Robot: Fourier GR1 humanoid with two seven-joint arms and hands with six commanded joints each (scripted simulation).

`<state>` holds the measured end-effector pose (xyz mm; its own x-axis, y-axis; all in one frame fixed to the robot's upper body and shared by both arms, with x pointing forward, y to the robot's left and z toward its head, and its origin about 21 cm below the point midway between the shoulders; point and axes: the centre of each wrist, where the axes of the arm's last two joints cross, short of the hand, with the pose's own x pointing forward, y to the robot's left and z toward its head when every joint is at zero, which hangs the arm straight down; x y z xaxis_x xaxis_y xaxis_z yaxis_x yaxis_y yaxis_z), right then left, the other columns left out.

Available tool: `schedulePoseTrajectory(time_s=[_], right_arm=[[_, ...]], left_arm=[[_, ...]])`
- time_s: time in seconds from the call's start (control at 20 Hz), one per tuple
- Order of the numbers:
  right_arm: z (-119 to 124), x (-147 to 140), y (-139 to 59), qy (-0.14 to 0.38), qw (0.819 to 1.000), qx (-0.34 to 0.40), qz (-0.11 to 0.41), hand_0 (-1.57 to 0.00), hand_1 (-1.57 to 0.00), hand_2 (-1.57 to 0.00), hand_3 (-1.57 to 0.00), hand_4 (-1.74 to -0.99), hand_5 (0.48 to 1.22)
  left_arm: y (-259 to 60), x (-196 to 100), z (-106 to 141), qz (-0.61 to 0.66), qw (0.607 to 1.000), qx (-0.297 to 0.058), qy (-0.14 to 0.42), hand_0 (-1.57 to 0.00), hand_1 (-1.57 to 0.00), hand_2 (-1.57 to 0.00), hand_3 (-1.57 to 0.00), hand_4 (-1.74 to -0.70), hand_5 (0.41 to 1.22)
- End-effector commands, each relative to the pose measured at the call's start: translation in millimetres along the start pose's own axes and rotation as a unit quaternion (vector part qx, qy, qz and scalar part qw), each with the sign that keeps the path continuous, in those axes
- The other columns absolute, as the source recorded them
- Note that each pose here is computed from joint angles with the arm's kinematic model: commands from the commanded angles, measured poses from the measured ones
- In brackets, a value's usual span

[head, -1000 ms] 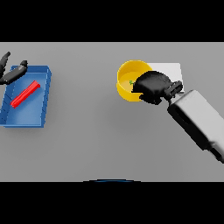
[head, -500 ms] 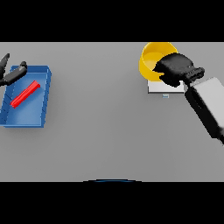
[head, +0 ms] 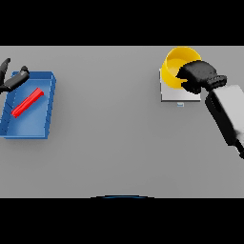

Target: Pick up the red beaker and tilt it to pour out 1 green nut into yellow bowl. Pick up the yellow bowl and place it on the metallic measuring scale.

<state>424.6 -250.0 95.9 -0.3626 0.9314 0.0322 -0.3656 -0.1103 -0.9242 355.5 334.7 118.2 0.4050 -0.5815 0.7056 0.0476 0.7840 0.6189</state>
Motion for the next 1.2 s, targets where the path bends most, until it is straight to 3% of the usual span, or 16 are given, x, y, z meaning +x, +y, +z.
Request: schedulePoseTrajectory(time_s=[0.0, 0.35, 0.45, 0.5, 0.6, 0.65, 0.75, 0.85, 1.0, 1.15], right_arm=[[0.4, -4.9, 5.3, 0.001, 1.0, 0.004, -0.005, -1.57, -1.57, -1.39, -1.36, -1.741, 1.221], [-6.8, -6.3, 11.8, 0.005, 1.0, 0.017, -0.012, -1.57, -1.57, -1.37, -1.45, -1.741, 1.221], [-5.2, -9.9, 13.2, 0.017, 1.0, 0.02, -0.016, -1.57, -1.5, -1.44, -1.25, -1.741, 1.221], [-4.1, -12.2, 13.3, 0.016, 0.999, 0.024, -0.017, -1.56, -1.43, -1.34, -1.11, -1.682, 1.221], [-5.7, -9.5, 10.8, 0.022, 0.999, 0.022, -0.031, -1.33, -1.12, -1.01, -0.82, -1.592, 1.074], [-5.2, -9.5, 11.5, 0.022, 0.999, 0.027, -0.041, -1.15, -0.96, -0.85, -0.69, -1.559, 1.014], [-5.5, -7.4, 14.0, 0.023, 0.997, 0.037, -0.058, -0.76, -0.67, -0.58, -0.48, -1.513, 0.923], [-3.0, -10.7, 10.9, 0.027, 0.997, 0.039, -0.064, -0.48, -0.46, -0.38, -0.32, -1.485, 0.863], [-4.7, -7.2, 14.6, 0.024, 0.997, 0.046, -0.051, -0.25, -0.24, -0.19, -0.16, -1.448, 0.824], [-3.4, -9.5, 11.8, 0.033, 0.997, 0.058, -0.039, -0.13, -0.12, -0.1, -0.08, -1.409, 0.804]], left_arm=[[-0.6, -1.6, -2.6, 0.001, 1.0, -0.002, 0.001, 0.0, 0.0, 0.0, 0.0, -0.86, 0.807], [3.1, -5.1, -1.1, -0.002, 1.0, -0.005, -0.004, 0.0, 0.0, 0.0, 0.0, -0.84, 0.783], [1.6, -3.6, -0.7, -0.002, 1.0, -0.004, -0.004, 0.0, 0.0, 0.0, 0.0, -0.84, 0.779], [1.9, -3.0, -2.6, -0.001, 1.0, -0.007, 0.0, 0.0, 0.0, 0.0, 0.0, -0.84, 0.775], [2.7, -2.1, -1.7, -0.002, 1.0, -0.007, -0.003, 0.0, 0.0, 0.0, 0.0, -0.84, 0.774], [0.7, -2.3, 0.1, -0.003, 1.0, -0.008, -0.004, 0.0, 0.0, 0.0, 0.0, -0.83, 0.771], [0.2, -5.6, 1.1, 0.002, 1.0, -0.008, -0.002, 0.0, 0.0, 0.0, 0.0, -0.84, 0.764], [0.4, -5.4, 0.1, 0.004, 1.0, -0.009, -0.004, 0.0, 0.0, 0.0, 0.0, -0.84, 0.76], [2.0, -4.1, 0.4, 0.0, 1.0, -0.004, -0.006, 0.0, 0.0, 0.0, 0.0, -0.83, 0.75], [0.5, -5.0, 0.3, 0.001, 1.0, -0.005, -0.005, 0.0, 0.0, 0.0, 0.0, -0.84, 0.755]])
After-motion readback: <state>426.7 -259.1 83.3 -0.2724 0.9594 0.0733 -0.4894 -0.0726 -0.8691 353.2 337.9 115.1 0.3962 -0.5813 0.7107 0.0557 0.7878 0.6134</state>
